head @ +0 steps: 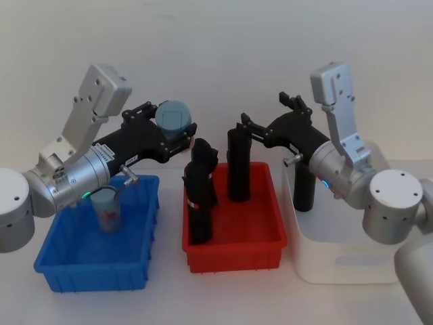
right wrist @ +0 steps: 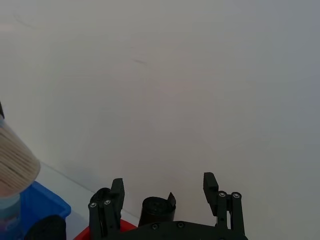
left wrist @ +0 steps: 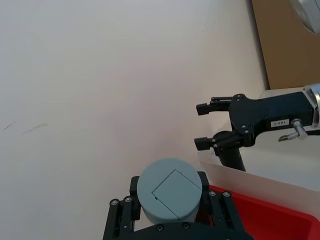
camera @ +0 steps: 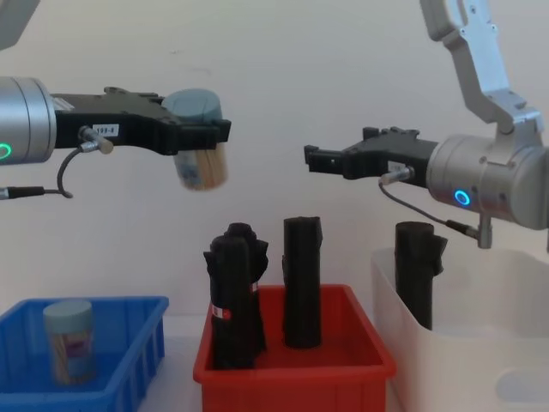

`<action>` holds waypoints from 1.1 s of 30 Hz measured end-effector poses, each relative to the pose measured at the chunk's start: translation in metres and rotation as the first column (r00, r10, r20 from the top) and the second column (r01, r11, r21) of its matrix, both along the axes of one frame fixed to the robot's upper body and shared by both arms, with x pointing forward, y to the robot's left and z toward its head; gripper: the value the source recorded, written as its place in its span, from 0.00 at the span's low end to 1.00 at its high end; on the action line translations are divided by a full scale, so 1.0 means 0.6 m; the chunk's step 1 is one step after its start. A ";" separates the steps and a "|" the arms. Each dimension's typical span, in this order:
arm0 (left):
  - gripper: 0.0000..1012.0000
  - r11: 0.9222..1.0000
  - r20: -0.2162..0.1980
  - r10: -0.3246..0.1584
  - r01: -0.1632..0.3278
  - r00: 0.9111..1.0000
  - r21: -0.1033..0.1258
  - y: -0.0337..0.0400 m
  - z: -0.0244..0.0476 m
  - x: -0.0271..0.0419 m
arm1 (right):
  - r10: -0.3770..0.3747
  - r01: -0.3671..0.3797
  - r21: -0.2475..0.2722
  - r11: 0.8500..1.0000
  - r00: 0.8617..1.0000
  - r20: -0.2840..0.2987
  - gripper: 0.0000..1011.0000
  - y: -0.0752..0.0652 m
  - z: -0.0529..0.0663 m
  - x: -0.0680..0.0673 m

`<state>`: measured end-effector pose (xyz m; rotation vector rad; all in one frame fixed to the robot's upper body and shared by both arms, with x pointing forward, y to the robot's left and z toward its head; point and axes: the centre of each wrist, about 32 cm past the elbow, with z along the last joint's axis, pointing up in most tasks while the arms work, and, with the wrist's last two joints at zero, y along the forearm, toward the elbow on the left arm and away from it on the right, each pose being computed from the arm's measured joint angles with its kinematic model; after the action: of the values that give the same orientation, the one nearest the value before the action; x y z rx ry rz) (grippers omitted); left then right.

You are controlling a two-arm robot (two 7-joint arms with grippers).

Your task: Pick the cotton swabs from the blue box and place them into the white box.

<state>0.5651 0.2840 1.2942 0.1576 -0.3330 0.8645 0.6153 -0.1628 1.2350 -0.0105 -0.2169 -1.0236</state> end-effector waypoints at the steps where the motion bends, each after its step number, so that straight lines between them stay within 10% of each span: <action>1: 0.66 1.000 0.001 -0.001 0.001 1.000 -0.005 0.000 0.000 0.000 | 0.016 -0.016 -0.008 1.000 1.000 -0.001 0.99 0.001 -0.001 0.000; 12: 0.66 0.994 0.013 -0.026 0.027 1.000 -0.110 0.003 -0.002 0.004 | 0.152 -0.152 -0.060 0.987 0.988 -0.012 0.99 0.009 -0.009 -0.003; 26: 0.66 0.953 -0.062 -0.084 0.062 0.995 -0.298 0.005 -0.014 0.029 | 0.357 -0.357 -0.143 0.923 0.934 -0.027 0.99 0.008 -0.012 -0.017; 33: 0.66 0.940 -0.096 -0.098 0.061 0.991 -0.336 0.003 -0.021 0.036 | 0.416 -0.413 -0.172 0.894 0.909 -0.020 0.99 0.010 -0.010 -0.022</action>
<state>0.5869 0.2860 1.2814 -0.1215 -0.0843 0.8157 0.6020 -0.1566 1.2289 -0.1094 -0.3091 -0.5755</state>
